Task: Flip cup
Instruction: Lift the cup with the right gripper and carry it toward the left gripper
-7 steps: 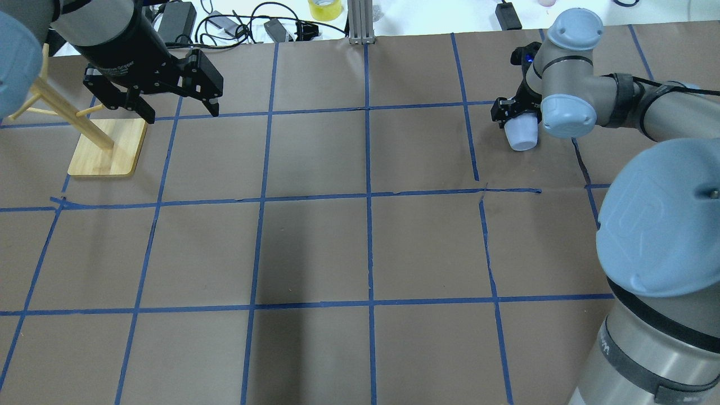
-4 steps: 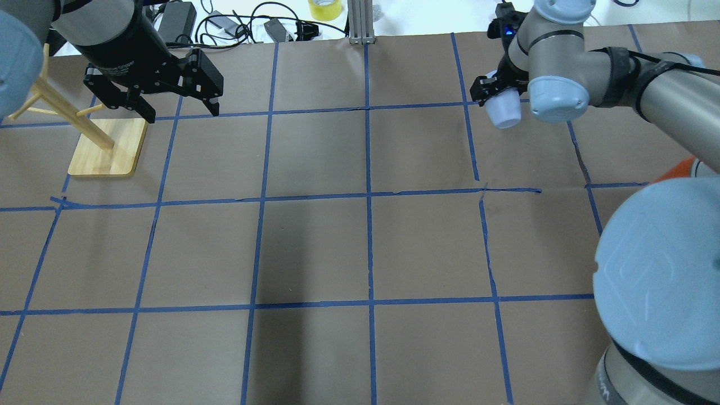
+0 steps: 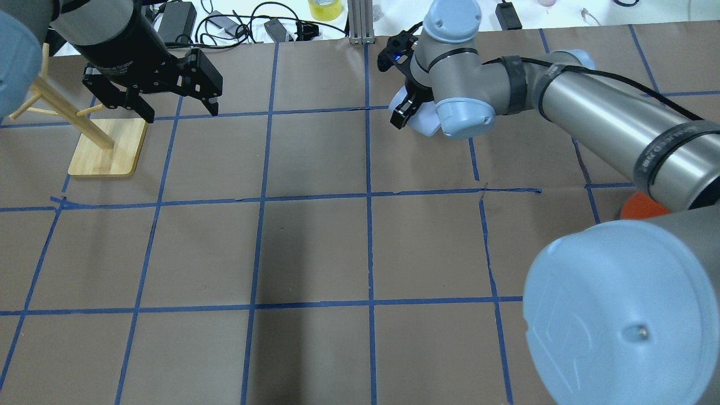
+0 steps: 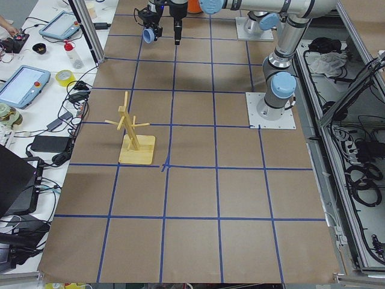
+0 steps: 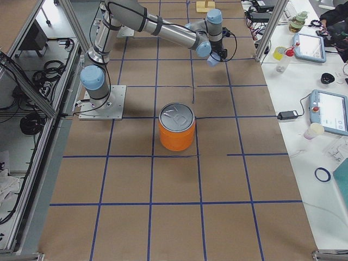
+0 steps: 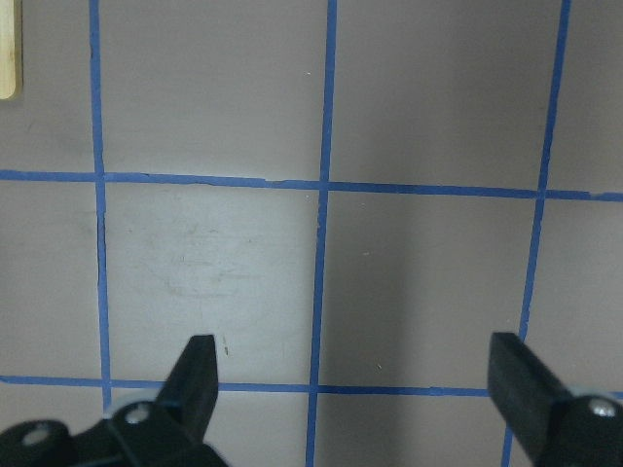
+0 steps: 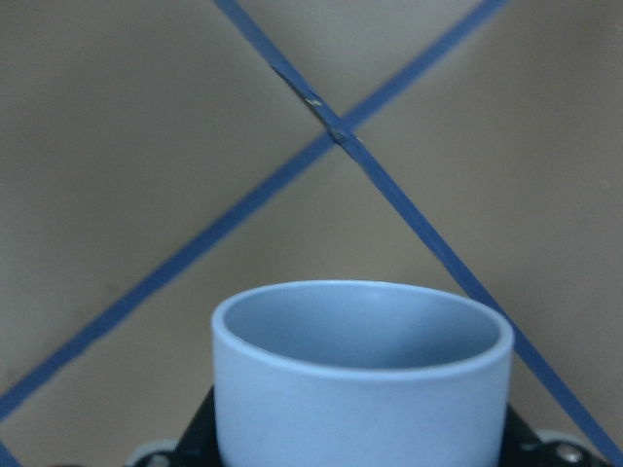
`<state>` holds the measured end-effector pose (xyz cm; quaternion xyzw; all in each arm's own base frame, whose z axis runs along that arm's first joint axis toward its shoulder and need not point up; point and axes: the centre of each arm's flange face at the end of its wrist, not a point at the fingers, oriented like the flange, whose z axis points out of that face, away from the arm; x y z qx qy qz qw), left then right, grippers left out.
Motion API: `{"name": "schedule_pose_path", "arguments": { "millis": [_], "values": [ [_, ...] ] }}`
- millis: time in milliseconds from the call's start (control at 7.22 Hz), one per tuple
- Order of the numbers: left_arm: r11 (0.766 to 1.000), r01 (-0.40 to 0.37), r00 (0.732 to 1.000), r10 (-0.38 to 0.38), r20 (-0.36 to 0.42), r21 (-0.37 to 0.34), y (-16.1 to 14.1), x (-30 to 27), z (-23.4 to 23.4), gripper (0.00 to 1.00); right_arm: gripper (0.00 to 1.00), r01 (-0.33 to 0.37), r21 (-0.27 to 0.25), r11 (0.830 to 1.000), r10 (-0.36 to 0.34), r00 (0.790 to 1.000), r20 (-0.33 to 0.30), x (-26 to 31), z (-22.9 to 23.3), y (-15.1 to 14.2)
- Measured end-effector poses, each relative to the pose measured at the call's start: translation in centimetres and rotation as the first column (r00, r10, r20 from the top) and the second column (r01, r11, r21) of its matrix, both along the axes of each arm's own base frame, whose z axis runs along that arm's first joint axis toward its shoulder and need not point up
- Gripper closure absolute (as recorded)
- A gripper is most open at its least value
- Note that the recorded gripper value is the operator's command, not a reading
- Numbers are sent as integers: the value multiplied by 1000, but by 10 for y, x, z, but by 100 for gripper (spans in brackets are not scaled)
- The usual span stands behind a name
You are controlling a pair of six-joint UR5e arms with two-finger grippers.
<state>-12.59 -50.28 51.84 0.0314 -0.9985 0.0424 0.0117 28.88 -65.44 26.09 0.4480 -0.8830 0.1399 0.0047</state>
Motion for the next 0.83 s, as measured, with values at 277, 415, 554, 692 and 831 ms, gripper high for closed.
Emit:
{"name": "schedule_pose_path", "arguments": {
  "millis": [277,415,554,692,831],
  "values": [
    [1000,-1,1000,1,0,0,0,0,0,0,78,-168,-23,986,168,986,-6,81,-8,30],
    [1000,-1,1000,1,1,0,0,0,0,0,79,-259,-26,966,258,966,-21,108,-16,44],
    [1000,-1,1000,1,1,0,0,0,0,0,78,-369,-30,929,368,929,-42,127,-22,56],
    [1000,-1,1000,1,1,0,0,0,0,0,78,-483,-31,875,481,874,-65,140,-26,65],
    [1000,0,1000,0,1,0,0,0,0,0,76,-564,-26,825,561,824,-78,145,-32,72]
  ]
}}
